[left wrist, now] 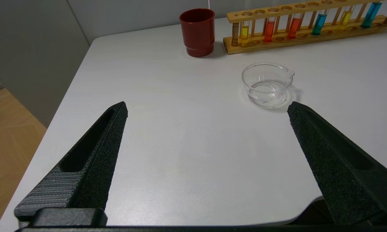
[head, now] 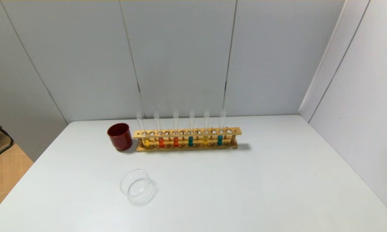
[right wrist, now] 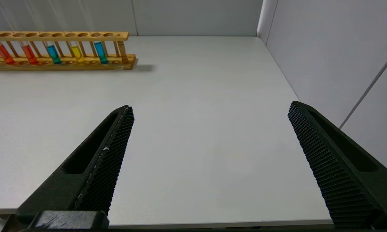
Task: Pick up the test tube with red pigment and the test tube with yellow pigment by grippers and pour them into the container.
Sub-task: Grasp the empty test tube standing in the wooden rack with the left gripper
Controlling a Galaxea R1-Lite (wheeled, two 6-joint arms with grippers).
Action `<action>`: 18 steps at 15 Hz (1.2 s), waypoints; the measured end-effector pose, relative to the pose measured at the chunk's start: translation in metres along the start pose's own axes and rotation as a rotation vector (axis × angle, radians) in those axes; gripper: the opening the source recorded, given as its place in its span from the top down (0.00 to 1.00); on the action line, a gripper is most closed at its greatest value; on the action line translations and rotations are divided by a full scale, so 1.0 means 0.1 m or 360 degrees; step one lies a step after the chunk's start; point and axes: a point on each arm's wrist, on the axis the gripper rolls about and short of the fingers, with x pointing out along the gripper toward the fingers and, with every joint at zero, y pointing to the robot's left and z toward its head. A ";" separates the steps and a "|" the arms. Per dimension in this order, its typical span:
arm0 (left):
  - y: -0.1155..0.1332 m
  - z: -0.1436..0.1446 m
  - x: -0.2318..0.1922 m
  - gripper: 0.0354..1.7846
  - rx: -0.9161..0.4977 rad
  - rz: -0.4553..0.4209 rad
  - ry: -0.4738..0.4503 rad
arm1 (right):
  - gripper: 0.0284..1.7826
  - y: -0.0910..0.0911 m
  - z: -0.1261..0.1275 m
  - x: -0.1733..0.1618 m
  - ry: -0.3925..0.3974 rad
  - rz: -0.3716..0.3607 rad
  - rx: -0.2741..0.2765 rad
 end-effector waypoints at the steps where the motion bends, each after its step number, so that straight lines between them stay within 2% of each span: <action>1: 0.00 0.00 0.00 0.02 0.0000 -0.0001 0.0000 | 0.02 0.00 0.00 0.00 0.0000 0.0000 -0.0001; 13: 0.00 0.00 0.00 0.02 -0.0010 0.0001 0.0000 | 0.02 0.00 0.00 0.00 0.0000 0.0001 -0.0001; 18: 0.00 0.00 0.00 0.02 0.0071 -0.0006 -0.0002 | 0.02 0.00 0.00 0.00 0.0000 0.0001 -0.0001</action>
